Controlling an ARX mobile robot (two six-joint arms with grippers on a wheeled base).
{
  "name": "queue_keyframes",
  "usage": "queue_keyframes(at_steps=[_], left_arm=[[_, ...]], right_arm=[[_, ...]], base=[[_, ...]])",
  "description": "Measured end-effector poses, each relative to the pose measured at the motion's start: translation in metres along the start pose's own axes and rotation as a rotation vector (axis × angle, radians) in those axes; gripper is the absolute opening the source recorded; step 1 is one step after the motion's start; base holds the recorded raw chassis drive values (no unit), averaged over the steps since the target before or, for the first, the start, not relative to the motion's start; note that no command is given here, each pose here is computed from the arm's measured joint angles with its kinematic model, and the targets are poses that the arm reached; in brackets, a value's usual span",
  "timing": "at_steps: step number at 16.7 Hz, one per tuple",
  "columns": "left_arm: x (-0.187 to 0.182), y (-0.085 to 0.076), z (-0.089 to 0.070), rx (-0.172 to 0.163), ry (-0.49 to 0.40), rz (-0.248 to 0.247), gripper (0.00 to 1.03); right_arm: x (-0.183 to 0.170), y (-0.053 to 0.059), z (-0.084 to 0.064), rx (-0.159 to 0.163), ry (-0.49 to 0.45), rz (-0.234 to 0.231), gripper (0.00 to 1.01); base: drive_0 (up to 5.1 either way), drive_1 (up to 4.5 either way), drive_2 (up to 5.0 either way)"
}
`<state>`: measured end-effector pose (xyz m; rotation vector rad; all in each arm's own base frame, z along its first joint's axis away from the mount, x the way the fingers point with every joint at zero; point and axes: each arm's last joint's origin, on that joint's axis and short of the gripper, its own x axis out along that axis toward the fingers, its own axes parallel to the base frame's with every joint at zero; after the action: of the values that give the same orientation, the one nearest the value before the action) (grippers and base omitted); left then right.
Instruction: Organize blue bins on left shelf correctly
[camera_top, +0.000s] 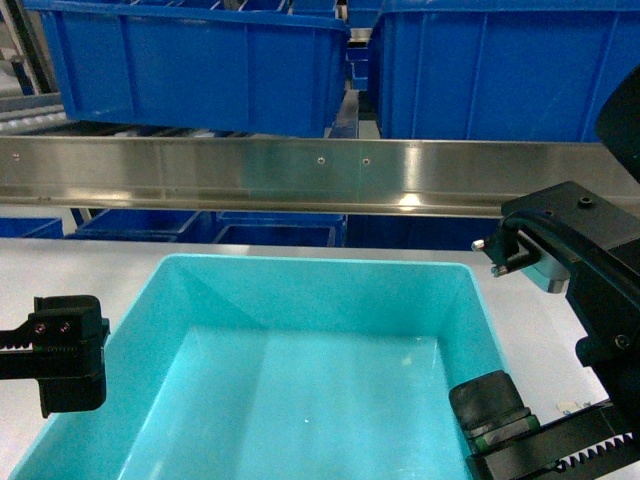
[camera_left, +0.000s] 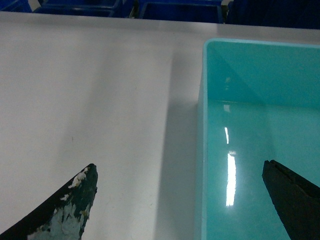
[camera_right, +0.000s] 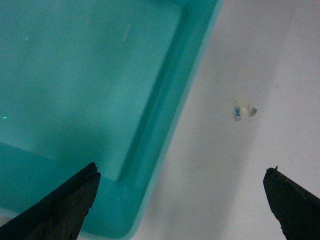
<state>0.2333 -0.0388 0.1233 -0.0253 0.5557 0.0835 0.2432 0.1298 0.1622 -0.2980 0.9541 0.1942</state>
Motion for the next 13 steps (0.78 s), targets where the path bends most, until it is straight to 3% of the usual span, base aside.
queue_keyframes(at_steps=[2, 4, 5, 6, 7, 8, 9, 13], left_arm=[[0.002, 0.002, -0.003, -0.004, 0.012, 0.001, 0.98], [0.004, 0.004, -0.004, -0.015, 0.009, 0.000, 0.98], [0.004, 0.005, -0.003, -0.018, -0.002, -0.001, 0.98], [0.004, 0.005, -0.001, -0.017, -0.022, -0.002, 0.98], [0.003, 0.005, 0.000, -0.018, -0.027, -0.001, 0.98], [0.003, 0.005, 0.000, -0.018, -0.026, 0.000, 0.98], [0.003, 0.005, 0.000, -0.014, -0.026, -0.001, 0.98], [0.003, 0.005, 0.000, -0.012, -0.026, 0.000, 0.98]], right_arm=[[-0.004, 0.005, 0.005, 0.015, 0.027, 0.083, 0.98], [-0.005, 0.008, 0.010, 0.032, 0.015, 0.136, 0.98], [-0.004, 0.010, 0.012, 0.026, -0.003, 0.130, 0.98], [-0.001, 0.009, 0.012, -0.001, -0.044, 0.084, 0.98], [-0.001, 0.009, 0.013, -0.057, -0.082, 0.009, 0.98], [-0.002, 0.007, 0.013, -0.125, -0.093, -0.025, 0.98], [-0.002, 0.007, 0.013, -0.145, -0.092, -0.027, 0.98], [-0.002, 0.007, 0.013, -0.152, -0.092, -0.028, 0.98]], base=[[0.0, 0.00, 0.0], [0.0, 0.00, 0.0], [0.0, 0.00, 0.0], [0.0, 0.00, 0.0], [0.0, 0.00, 0.0], [0.0, 0.00, 0.0], [0.0, 0.00, 0.0], [0.0, 0.00, 0.0]])
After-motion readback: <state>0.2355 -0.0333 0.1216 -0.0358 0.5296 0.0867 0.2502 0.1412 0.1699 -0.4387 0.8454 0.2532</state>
